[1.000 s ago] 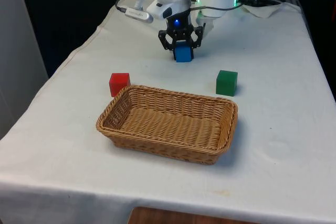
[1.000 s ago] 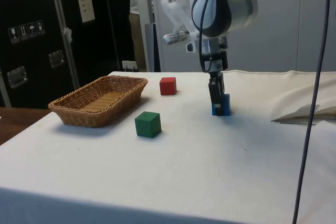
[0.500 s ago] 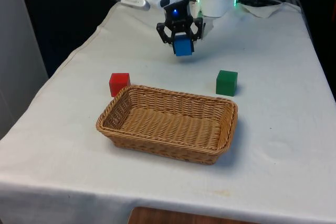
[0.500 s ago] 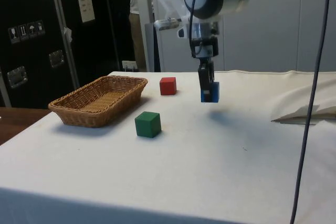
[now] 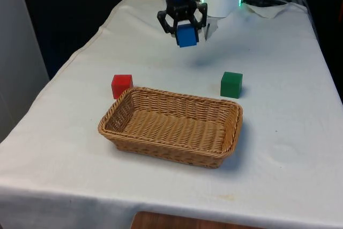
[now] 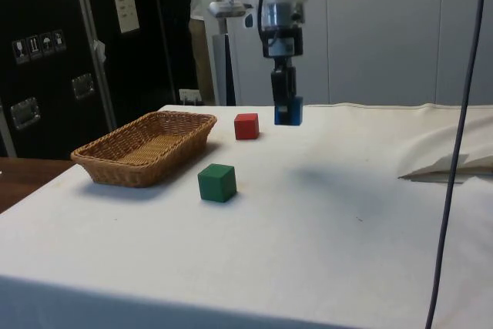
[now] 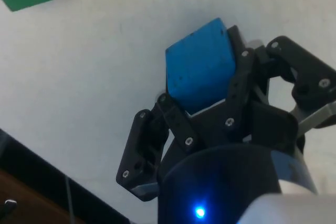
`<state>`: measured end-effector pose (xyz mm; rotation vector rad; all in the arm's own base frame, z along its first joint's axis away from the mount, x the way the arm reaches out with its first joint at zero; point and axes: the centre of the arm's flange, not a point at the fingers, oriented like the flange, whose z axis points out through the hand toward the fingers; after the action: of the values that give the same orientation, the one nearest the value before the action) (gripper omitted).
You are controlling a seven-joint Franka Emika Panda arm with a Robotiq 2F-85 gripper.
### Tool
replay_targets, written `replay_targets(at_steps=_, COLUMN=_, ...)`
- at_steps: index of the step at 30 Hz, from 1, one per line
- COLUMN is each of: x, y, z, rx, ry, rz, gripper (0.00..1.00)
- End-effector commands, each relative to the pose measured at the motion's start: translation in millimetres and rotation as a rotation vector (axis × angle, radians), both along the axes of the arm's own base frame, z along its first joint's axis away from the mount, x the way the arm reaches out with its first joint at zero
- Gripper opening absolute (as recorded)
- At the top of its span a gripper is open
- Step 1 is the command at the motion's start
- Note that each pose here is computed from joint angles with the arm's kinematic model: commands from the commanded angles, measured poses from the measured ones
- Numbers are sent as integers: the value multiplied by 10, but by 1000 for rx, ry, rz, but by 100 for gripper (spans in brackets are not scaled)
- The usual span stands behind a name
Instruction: Pick up the blue cube and place it into the basket.
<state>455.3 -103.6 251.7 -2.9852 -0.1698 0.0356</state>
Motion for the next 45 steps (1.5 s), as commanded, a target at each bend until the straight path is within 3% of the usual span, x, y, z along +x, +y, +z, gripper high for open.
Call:
replay_targets(at_steps=1, x=35, y=-8, z=58, rx=-9, ry=6, rz=0, gripper=1)
replay_targets(at_steps=13, x=269, y=-3, z=380, rx=3, ry=-32, rz=12, gripper=1)
replay_targets(at_steps=24, x=504, y=52, z=432, rx=0, ry=-68, rz=40, gripper=1)
replay_targets(at_steps=26, x=493, y=44, z=432, rx=-5, ry=-62, rz=41, gripper=1)
replay_targets(at_steps=27, x=558, y=53, z=439, rx=0, ry=-72, rz=43, gripper=1)
replay_targets(at_steps=34, x=805, y=43, z=439, rx=-5, ry=-85, rz=52, gripper=1)
replay_targets(at_steps=35, x=771, y=40, z=445, rx=-13, ry=-85, rz=51, gripper=1)
replay_targets(at_steps=40, x=1005, y=26, z=468, rx=-8, ry=-99, rz=55, gripper=1)
replay_targets(at_steps=43, x=1043, y=12, z=466, rx=-19, ry=-105, rz=54, gripper=1)
replay_targets(at_steps=45, x=1134, y=18, z=506, rx=-5, ry=-119, rz=60, gripper=1)
